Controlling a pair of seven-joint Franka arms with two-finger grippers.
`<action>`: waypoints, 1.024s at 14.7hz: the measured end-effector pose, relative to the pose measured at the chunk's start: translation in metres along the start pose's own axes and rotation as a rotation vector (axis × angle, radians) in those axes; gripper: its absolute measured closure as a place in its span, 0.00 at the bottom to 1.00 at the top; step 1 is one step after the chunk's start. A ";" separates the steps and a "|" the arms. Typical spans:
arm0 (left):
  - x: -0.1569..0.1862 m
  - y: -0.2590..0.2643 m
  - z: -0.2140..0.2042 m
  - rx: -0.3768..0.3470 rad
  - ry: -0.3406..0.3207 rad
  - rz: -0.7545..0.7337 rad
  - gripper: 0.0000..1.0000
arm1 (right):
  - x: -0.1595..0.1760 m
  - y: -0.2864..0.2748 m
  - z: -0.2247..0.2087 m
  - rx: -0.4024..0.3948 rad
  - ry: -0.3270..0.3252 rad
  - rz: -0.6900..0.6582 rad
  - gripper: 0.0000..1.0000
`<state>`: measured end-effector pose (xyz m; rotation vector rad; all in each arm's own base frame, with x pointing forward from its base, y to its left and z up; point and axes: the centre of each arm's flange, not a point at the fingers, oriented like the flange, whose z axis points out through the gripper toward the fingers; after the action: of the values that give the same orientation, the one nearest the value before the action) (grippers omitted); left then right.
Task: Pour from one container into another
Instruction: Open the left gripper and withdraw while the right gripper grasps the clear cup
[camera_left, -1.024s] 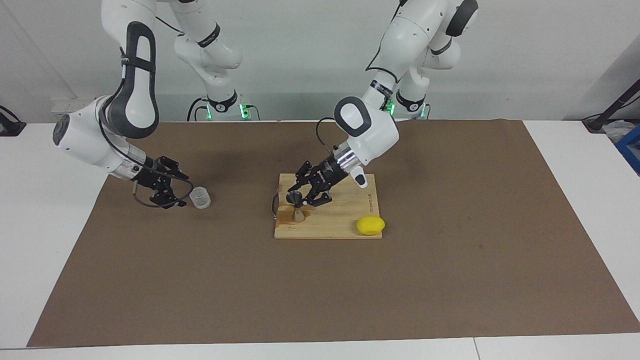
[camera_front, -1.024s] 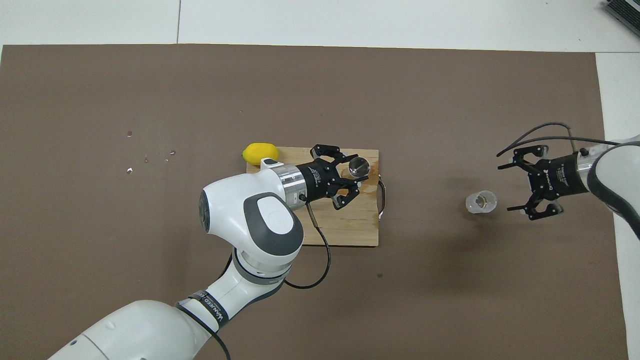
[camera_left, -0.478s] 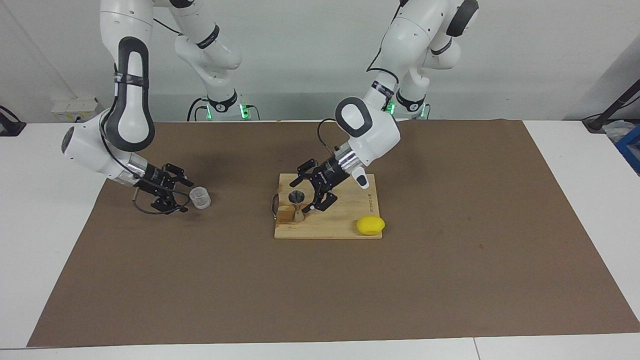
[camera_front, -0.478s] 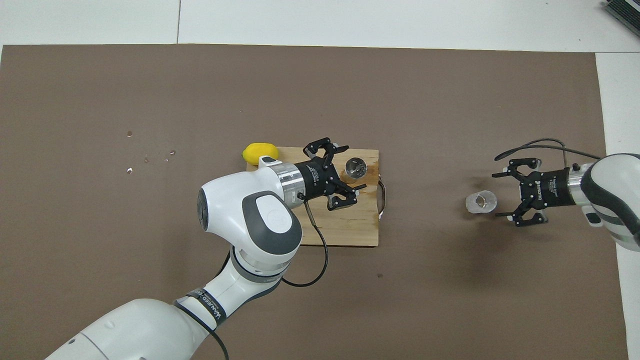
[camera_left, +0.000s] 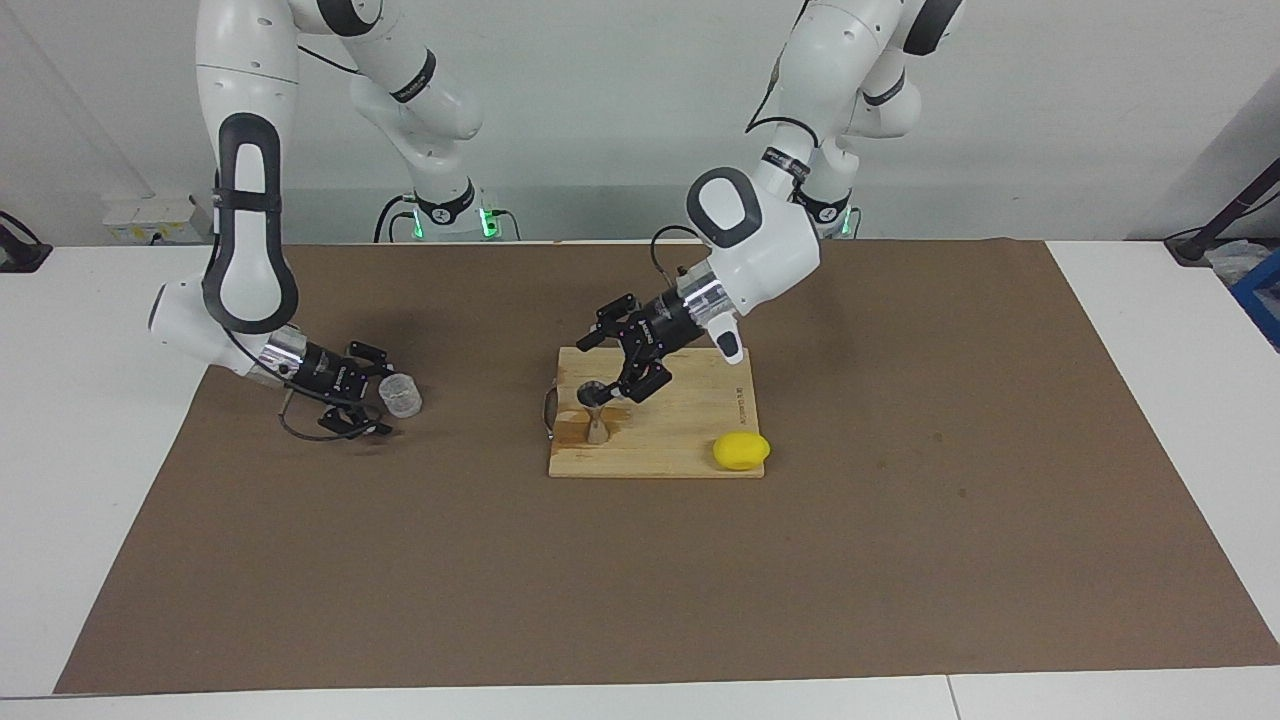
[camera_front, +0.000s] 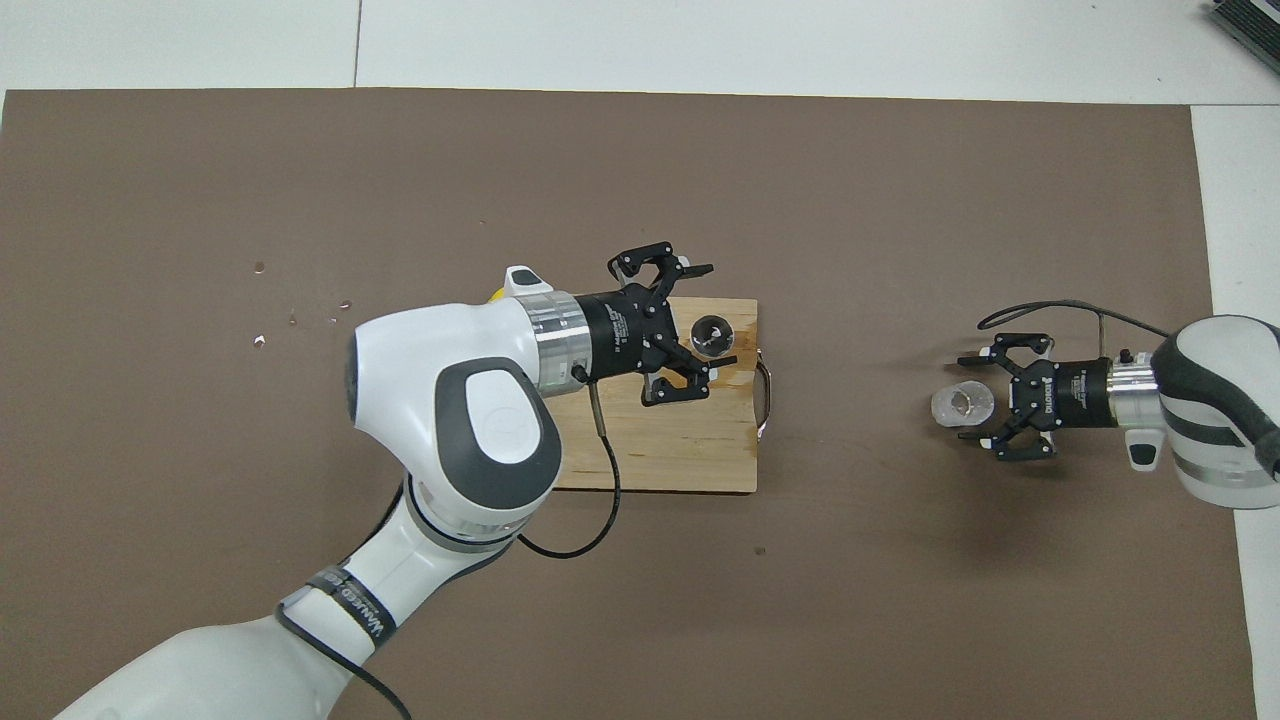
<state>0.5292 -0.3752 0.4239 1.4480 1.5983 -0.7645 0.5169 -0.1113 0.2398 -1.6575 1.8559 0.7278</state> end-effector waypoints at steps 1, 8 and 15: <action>-0.002 0.010 -0.018 0.014 0.010 0.039 0.00 | -0.001 0.001 0.003 0.003 -0.012 0.006 0.00; 0.015 0.075 -0.124 -0.006 0.340 0.387 0.00 | -0.001 0.006 0.008 0.010 -0.034 0.003 0.09; 0.036 0.119 -0.232 -0.102 0.578 0.501 0.00 | 0.000 0.007 0.004 0.020 -0.057 0.015 0.49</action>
<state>0.6060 -0.1394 0.5132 1.9954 1.5343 0.0351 0.5104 -0.1073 0.2374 -1.5957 1.8321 0.7527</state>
